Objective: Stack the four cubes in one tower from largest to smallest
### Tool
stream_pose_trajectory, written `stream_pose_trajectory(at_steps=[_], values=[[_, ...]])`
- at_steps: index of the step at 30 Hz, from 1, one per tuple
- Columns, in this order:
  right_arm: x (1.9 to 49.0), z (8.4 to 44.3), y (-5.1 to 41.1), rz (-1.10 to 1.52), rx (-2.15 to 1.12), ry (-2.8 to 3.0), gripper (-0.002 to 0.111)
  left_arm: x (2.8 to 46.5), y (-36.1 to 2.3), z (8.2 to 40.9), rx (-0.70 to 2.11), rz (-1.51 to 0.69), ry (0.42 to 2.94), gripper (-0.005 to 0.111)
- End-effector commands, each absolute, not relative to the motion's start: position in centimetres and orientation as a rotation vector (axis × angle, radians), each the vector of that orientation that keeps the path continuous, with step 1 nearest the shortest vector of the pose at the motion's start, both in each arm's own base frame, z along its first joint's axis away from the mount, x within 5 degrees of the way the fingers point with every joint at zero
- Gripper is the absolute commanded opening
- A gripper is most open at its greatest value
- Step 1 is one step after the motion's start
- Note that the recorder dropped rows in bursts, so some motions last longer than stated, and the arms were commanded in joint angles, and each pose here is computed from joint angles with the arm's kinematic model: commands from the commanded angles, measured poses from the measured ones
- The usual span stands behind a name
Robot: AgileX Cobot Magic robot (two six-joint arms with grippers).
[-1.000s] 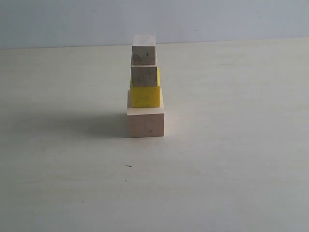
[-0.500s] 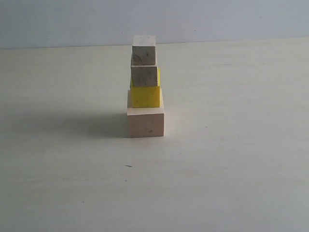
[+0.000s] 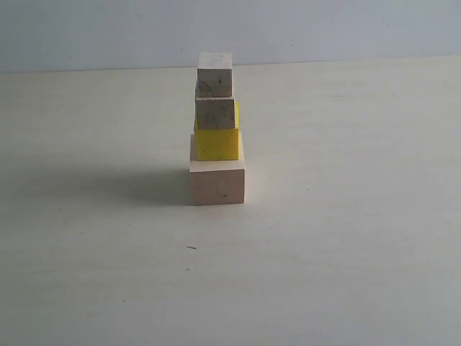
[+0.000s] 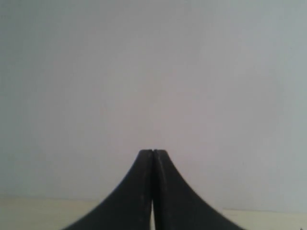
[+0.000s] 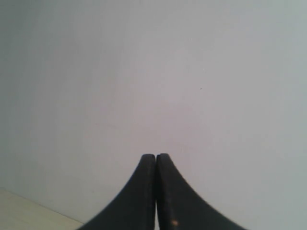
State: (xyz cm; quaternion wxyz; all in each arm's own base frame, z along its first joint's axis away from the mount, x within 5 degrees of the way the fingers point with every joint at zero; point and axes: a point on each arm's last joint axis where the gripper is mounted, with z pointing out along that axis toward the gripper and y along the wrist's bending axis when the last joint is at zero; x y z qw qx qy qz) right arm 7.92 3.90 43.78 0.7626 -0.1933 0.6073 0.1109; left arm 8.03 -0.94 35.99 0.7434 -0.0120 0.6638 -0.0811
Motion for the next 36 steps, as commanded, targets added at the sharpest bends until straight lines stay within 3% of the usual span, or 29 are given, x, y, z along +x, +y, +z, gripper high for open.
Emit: stream_pose_trajectory(at_steps=[1,18,25,36], values=[[7.9,43.6,3.9,0.240,-0.416,1.325,0.000,8.4,-0.9,34.3,-0.034,-0.183,1.506,0.000],[7.9,43.6,3.9,0.242,-0.414,1.325,0.000,7.4,-1.1,33.3,0.129,-0.021,1.576,0.000],[7.9,43.6,3.9,0.242,-0.414,1.325,0.000,6.9,0.3,28.4,-0.132,-0.027,1.681,0.000],[7.9,43.6,3.9,0.242,-0.414,1.325,0.000,6.0,0.3,21.5,-0.136,-0.001,1.765,0.000]])
